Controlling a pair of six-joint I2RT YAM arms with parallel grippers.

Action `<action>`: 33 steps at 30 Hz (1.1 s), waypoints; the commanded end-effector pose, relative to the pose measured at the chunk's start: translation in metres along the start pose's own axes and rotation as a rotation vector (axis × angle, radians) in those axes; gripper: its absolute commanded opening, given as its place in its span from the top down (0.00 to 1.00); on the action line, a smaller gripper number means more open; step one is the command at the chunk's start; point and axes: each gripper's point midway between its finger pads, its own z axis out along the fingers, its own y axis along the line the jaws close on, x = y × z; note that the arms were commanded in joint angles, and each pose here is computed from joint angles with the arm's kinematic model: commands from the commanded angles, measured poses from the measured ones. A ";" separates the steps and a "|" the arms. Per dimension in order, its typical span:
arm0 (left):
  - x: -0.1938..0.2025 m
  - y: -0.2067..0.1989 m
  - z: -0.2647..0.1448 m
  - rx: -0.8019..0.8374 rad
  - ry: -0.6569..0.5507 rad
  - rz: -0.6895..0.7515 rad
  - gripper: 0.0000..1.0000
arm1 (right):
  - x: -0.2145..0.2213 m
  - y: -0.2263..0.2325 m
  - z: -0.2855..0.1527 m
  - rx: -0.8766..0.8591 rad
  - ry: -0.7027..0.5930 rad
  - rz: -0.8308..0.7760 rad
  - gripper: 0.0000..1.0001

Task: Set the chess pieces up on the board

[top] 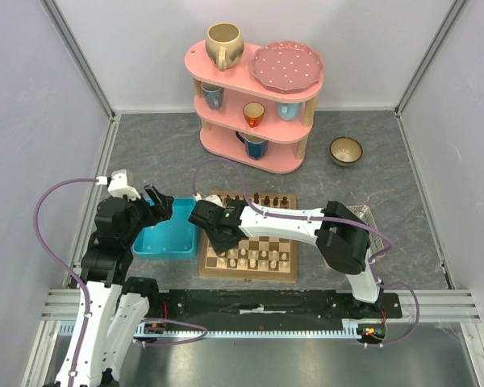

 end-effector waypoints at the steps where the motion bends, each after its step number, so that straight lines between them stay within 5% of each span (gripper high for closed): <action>1: -0.011 -0.004 0.001 0.023 -0.045 0.035 0.17 | -0.018 -0.003 -0.019 -0.005 -0.070 0.037 0.70; 8: -0.012 -0.004 0.001 0.024 -0.046 0.035 0.17 | -0.046 -0.039 -0.073 -0.019 -0.183 0.121 0.70; 13: -0.011 -0.004 0.001 0.025 -0.044 0.035 0.17 | -0.053 -0.115 -0.110 0.041 -0.277 0.285 0.68; 24: -0.010 -0.005 0.001 0.028 -0.040 0.035 0.17 | 0.019 -0.265 -0.105 0.251 -0.230 0.555 0.65; 33: -0.010 -0.006 0.002 0.031 -0.035 0.035 0.17 | 0.009 -0.260 -0.102 0.102 -0.246 0.532 0.68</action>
